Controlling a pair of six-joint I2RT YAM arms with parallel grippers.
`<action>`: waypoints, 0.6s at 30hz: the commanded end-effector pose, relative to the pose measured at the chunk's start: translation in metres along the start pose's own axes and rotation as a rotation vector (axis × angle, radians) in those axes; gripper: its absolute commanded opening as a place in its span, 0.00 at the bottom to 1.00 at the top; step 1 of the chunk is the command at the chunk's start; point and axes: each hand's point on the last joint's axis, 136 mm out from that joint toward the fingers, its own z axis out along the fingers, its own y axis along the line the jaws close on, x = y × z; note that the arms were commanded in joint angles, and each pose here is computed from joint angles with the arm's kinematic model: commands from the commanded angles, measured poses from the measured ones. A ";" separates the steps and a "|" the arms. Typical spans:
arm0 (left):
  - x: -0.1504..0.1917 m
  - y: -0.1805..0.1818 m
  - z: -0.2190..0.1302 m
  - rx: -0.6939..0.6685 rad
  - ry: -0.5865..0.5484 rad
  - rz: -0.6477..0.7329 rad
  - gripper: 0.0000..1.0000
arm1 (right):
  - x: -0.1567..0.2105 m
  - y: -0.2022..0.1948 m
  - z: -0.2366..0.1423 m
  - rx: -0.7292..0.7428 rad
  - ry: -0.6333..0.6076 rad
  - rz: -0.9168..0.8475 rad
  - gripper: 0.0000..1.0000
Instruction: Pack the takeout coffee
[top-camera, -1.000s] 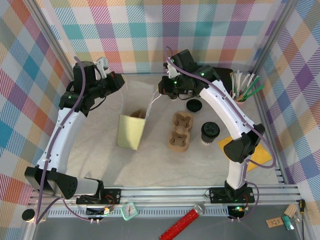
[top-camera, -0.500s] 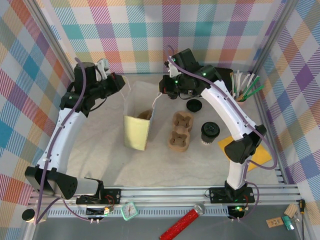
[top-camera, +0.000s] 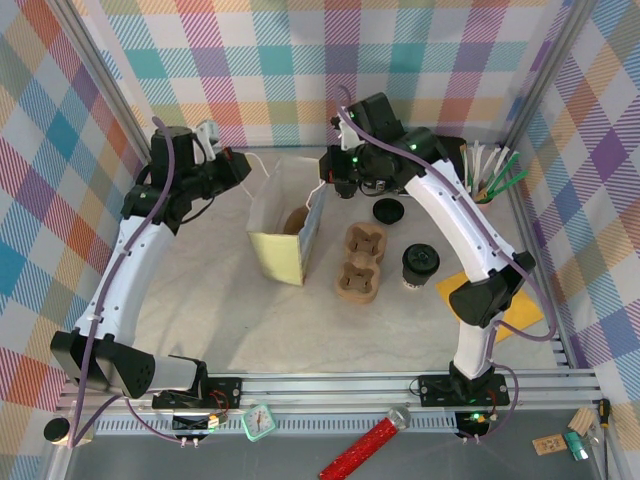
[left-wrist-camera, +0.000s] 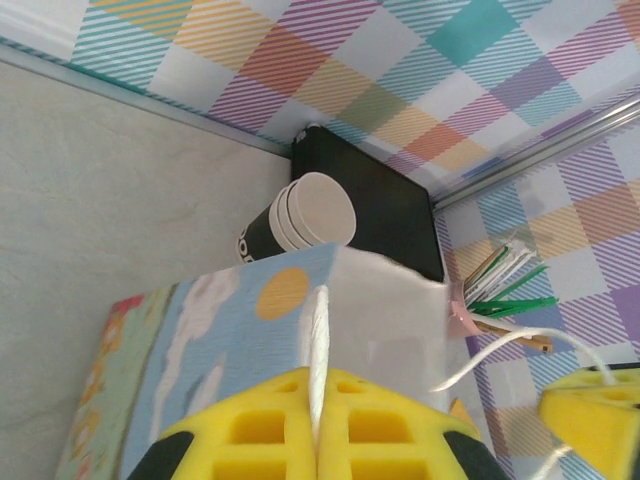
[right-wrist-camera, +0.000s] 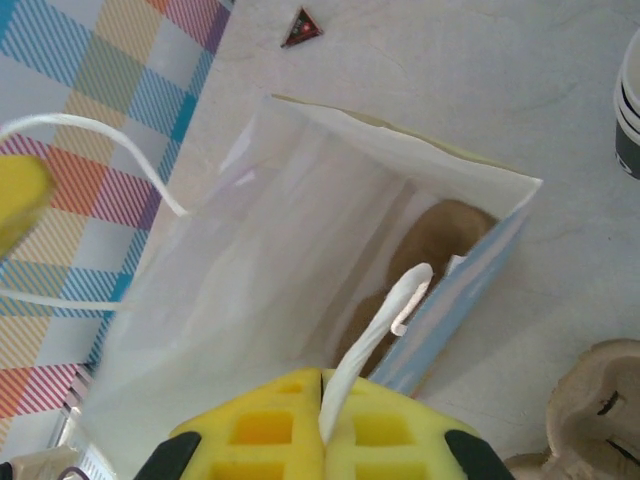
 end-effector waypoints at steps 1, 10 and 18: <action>-0.022 -0.035 -0.022 0.084 -0.076 0.040 0.00 | 0.007 -0.013 0.009 0.028 0.020 0.010 0.00; 0.005 0.001 0.001 0.002 -0.015 0.024 0.00 | -0.007 0.002 -0.015 -0.011 -0.026 -0.003 0.00; -0.007 -0.015 -0.006 0.045 -0.037 0.023 0.00 | 0.007 -0.013 -0.002 0.033 0.008 0.002 0.00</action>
